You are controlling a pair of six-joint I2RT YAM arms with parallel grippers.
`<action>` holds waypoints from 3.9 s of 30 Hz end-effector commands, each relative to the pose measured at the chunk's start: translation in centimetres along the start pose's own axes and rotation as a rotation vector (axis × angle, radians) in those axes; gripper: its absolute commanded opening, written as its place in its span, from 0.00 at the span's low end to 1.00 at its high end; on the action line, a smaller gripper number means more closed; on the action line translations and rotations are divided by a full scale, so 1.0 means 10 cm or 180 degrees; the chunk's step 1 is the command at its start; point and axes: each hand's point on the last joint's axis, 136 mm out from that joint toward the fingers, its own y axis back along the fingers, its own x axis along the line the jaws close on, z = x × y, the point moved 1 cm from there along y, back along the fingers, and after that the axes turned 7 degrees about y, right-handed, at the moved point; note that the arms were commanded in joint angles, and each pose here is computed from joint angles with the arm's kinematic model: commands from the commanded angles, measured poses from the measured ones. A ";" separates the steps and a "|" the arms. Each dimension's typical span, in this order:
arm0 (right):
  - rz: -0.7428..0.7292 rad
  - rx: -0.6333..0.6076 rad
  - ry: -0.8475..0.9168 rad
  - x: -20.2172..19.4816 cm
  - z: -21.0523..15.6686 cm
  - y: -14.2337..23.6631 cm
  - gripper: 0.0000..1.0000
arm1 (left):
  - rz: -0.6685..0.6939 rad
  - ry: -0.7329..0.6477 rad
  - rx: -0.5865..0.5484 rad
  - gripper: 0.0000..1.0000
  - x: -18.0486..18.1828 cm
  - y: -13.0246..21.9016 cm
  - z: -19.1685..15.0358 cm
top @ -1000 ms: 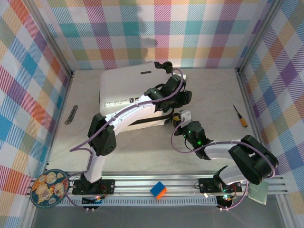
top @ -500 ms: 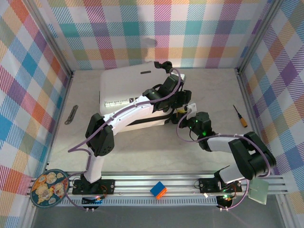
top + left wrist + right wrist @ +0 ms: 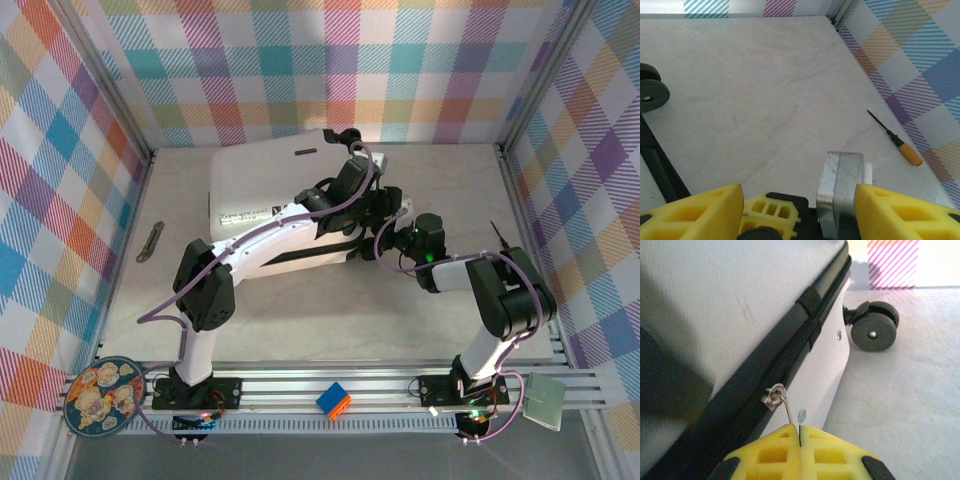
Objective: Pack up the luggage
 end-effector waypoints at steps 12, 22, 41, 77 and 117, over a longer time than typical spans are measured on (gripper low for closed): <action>-0.0500 -0.0404 -0.0207 -0.94 0.69 -0.28 0.00 | 0.0419 -0.0005 0.0451 0.60 0.44 0.11 -0.34; -0.0542 -0.0408 -0.0323 -1.35 1.03 -0.59 0.00 | 0.0377 0.0029 0.0478 0.58 0.44 0.20 -0.41; 0.0003 -0.0095 -0.0389 -0.47 1.41 0.16 0.48 | 0.0902 0.0454 -0.0398 0.68 1.43 1.71 -0.03; 0.1324 0.1093 -0.0960 0.83 1.02 -0.44 0.93 | 0.1696 0.1794 -0.0727 0.89 3.40 2.40 -0.25; 0.1127 0.1056 -0.0590 1.85 0.57 0.81 0.95 | 0.0996 0.1119 -0.0596 0.80 3.12 1.12 1.33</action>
